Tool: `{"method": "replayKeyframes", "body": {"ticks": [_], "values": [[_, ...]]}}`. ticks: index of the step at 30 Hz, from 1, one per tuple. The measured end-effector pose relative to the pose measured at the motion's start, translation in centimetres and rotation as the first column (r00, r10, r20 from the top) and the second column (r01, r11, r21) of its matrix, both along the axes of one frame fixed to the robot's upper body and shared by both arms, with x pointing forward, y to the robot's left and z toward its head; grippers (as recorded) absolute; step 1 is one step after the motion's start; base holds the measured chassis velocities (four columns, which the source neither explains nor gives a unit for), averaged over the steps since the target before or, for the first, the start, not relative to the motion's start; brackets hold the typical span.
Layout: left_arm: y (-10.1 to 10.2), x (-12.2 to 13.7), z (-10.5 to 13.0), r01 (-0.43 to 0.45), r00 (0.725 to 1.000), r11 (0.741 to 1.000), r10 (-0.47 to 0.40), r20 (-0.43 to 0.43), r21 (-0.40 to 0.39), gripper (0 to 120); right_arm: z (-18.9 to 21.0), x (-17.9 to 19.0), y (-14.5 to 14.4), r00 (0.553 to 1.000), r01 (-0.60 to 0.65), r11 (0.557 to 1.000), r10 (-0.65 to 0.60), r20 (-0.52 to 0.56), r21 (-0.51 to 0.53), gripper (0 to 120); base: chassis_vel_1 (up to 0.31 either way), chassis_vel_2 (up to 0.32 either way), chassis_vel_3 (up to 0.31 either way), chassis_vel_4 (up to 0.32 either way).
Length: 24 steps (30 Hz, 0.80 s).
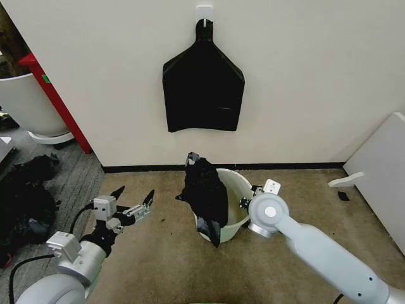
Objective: Place the garbage bag over the trash bin.
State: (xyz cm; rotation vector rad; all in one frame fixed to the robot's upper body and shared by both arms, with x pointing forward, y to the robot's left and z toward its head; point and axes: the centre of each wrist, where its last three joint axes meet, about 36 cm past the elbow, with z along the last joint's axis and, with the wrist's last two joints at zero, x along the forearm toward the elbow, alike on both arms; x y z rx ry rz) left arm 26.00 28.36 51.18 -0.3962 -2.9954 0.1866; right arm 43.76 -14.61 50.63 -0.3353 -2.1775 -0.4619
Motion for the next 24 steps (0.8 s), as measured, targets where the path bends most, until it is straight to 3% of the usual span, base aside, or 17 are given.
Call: {"method": "replayKeyframes", "body": {"ticks": [4, 6, 8, 12, 14, 17, 19, 24], "values": [[0.1, 0.1, 0.0, -0.003, 1.0, 1.0, 0.003, -0.003, 0.003, 100, 1.5, -1.4, -0.5, 0.998, -0.025, 0.999, 0.026, 0.054, -0.025, 82, 0.0, 0.0, 0.0, 0.0], [0.1, 0.1, -0.1, -0.003, 1.0, 1.0, 0.003, -0.004, 0.004, 100, 1.8, -1.7, -0.7, 0.997, -0.03, 0.999, 0.033, 0.07, -0.037, 86, 0.0, 0.0, 0.0, 0.0], [0.2, 0.2, -0.2, -0.007, 1.0, 1.0, 0.007, -0.009, 0.007, 100, 3.2, -3.2, -1.6, 0.986, -0.065, 0.994, 0.076, 0.147, -0.084, 95, 0.0, 0.0, 0.0, 0.0], [0.4, 0.3, -0.6, -0.013, 1.0, 1.0, 0.013, -0.018, 0.013, 100, 5.2, -5.2, -3.4, 0.953, -0.149, 0.98, 0.177, 0.244, -0.131, 100, 0.0, 0.0, 0.0, 0.0], [0.4, 0.3, -0.8, -0.014, 1.0, 1.0, 0.015, -0.023, 0.017, 100, 5.8, -6.4, -4.3, 0.912, -0.223, 0.962, 0.264, 0.315, -0.16, 100, 0.0, 0.0, 0.0, 0.0], [0.5, 0.3, -1.3, -0.014, 0.999, 1.0, 0.015, -0.036, 0.022, 100, 6.2, -7.8, -5.3, 0.797, -0.386, 0.893, 0.45, 0.403, -0.232, 100, 0.0, 0.0, 0.0, 0.0], [0.5, 0.4, -1.4, -0.013, 0.999, 1.0, 0.014, -0.038, 0.024, 100, 6.3, -7.9, -5.3, 0.777, -0.414, 0.878, 0.478, 0.41, -0.238, 100, 0.0, 0.0, 0.0, 0.0], [0.6, 0.5, -1.9, -0.015, 0.998, 0.999, 0.017, -0.054, 0.035, 100, 7.5, -8.0, -2.8, 0.676, -0.563, 0.796, 0.599, 0.43, -0.223, 100, 0.0, 0.0, 0.0, 0.0]]}}
